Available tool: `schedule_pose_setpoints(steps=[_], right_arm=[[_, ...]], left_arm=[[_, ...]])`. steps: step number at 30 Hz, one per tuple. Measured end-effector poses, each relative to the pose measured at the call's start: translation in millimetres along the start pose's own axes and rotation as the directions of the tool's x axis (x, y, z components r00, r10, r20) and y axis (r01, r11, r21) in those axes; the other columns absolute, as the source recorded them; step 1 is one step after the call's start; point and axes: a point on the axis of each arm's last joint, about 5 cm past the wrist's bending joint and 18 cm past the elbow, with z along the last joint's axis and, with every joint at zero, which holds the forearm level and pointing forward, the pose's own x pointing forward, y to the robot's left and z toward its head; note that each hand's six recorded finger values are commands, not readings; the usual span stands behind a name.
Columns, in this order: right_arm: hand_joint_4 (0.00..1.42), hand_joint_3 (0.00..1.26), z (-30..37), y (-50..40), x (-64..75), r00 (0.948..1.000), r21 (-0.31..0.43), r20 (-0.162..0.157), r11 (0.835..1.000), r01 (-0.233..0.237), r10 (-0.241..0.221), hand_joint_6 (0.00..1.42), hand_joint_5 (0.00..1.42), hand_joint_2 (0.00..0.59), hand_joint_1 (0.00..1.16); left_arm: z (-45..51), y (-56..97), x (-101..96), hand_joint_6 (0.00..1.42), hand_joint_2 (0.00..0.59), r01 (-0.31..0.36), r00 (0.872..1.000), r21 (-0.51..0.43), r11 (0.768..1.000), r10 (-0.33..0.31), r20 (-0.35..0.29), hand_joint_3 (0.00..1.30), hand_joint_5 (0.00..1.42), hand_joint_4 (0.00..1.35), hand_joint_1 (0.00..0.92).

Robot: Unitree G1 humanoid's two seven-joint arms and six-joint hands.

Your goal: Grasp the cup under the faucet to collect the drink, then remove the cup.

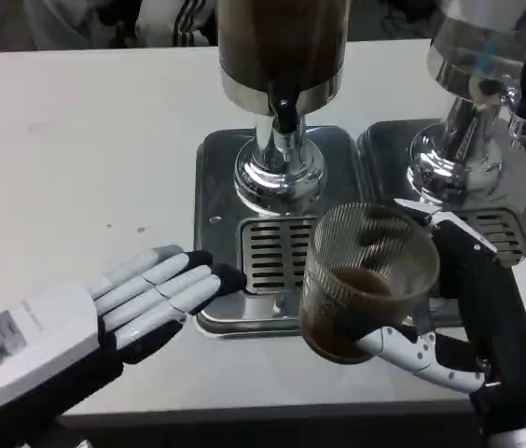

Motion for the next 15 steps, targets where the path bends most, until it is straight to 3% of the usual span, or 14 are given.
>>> schedule_pose_setpoints(steps=[15], right_arm=[[0.92,0.79,-0.8,0.7,0.9,1.0,0.003,-0.001,1.0,0.002,-0.002,1.4,1.08,0.114,0.91]], left_arm=[[-1.5,2.6,-1.1,0.0,0.032,0.015,1.0,0.002,1.0,-0.015,-0.008,0.0,0.0,0.0,0.0]])
